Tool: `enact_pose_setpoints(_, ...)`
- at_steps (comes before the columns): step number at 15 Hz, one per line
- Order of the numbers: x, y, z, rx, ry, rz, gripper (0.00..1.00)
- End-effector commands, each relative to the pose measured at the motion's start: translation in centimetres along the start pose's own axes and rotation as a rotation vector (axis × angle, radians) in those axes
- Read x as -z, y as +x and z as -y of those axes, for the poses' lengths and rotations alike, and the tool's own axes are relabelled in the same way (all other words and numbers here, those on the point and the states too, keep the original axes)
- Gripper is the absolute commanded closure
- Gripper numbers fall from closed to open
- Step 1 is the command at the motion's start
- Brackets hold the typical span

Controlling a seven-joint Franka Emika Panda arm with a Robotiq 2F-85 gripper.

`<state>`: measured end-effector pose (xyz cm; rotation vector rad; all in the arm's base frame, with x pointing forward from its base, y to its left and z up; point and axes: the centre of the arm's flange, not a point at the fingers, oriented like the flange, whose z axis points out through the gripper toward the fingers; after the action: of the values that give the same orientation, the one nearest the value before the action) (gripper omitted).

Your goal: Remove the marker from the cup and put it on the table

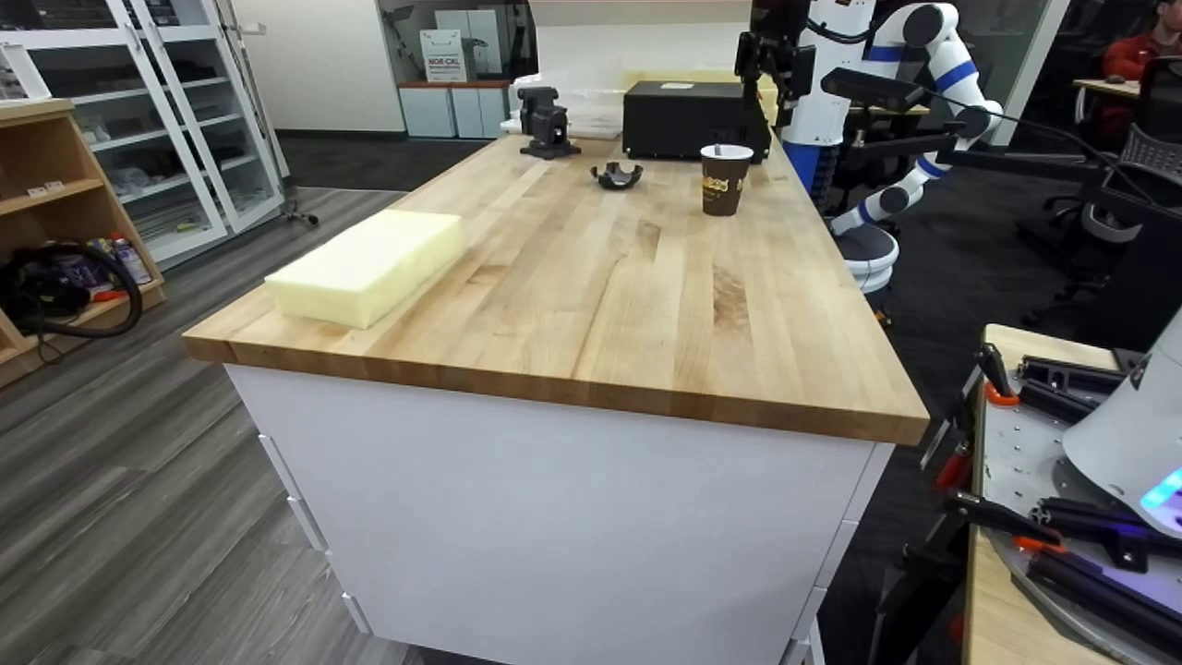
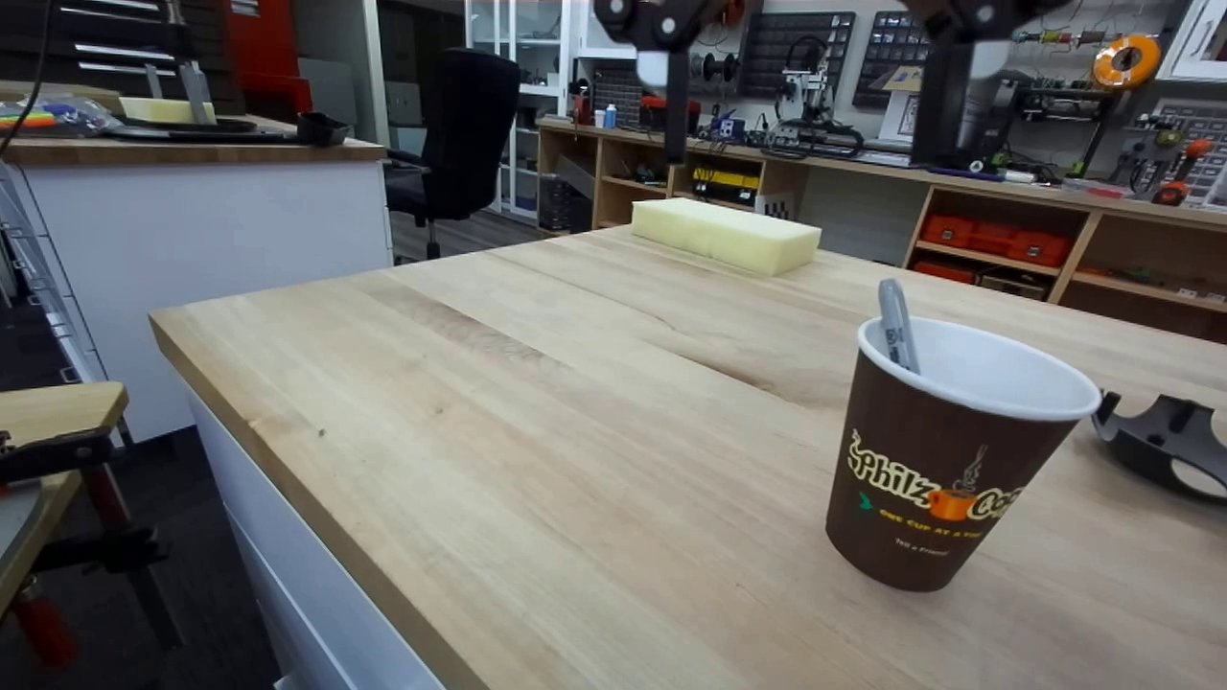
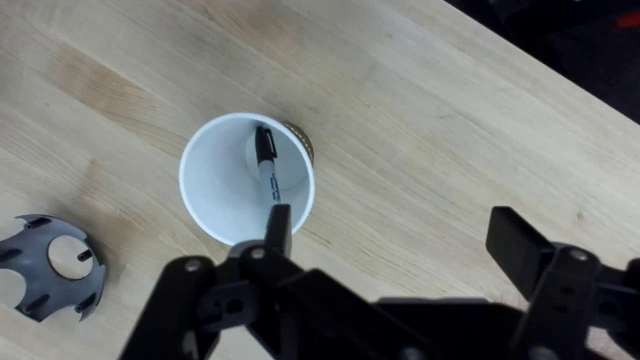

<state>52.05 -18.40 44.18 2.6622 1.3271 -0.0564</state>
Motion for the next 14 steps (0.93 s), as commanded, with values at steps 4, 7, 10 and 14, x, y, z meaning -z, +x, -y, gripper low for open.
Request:
enact_pose_setpoints(4,-1.4,-0.1,-5.2,0.027,-0.039,-0.028,0.0)
enact_pose_setpoints(7,-2.1,0.7,-6.4,0.039,-0.044,-0.068,0.0)
enact_pose_setpoints(10,-2.5,1.9,-7.1,0.054,-0.044,-0.095,0.29)
enact_pose_setpoints(14,-2.8,2.8,-7.3,0.068,-0.039,-0.104,0.49)
